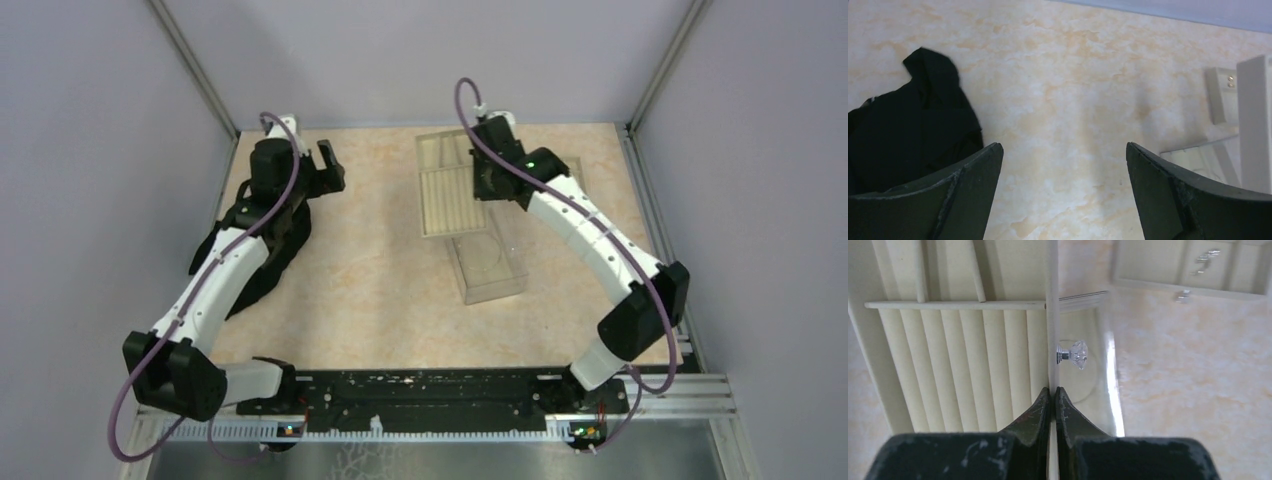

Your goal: Organize the mixed jewelry

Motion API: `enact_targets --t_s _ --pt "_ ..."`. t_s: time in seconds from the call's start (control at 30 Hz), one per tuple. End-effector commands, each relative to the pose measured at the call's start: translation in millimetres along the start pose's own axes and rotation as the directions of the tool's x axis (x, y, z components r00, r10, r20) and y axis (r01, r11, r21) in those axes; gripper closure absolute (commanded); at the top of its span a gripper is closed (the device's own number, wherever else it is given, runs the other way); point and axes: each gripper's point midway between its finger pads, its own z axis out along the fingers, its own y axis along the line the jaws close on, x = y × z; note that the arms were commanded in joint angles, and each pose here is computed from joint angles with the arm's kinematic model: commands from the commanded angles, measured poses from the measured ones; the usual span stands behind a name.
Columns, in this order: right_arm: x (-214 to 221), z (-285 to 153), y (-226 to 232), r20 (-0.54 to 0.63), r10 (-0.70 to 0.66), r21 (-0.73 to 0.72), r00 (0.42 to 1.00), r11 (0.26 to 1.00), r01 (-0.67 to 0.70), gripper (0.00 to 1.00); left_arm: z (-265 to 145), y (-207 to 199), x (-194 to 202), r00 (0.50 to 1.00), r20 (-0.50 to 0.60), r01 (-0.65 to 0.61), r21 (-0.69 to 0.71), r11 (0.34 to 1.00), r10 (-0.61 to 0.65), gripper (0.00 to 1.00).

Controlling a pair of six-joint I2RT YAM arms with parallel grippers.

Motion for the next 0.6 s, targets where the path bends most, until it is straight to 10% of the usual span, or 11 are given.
enact_targets --t_s 0.0,0.57 --pt "-17 -38 -73 0.090 0.082 0.121 0.993 0.988 -0.093 1.00 2 -58 8 0.994 -0.040 -0.098 0.097 0.990 0.102 0.01" --pt "109 -43 -254 0.030 0.482 0.502 0.876 0.750 -0.430 1.00 30 -177 144 0.923 -0.376 0.081 0.398 0.914 0.082 0.01"
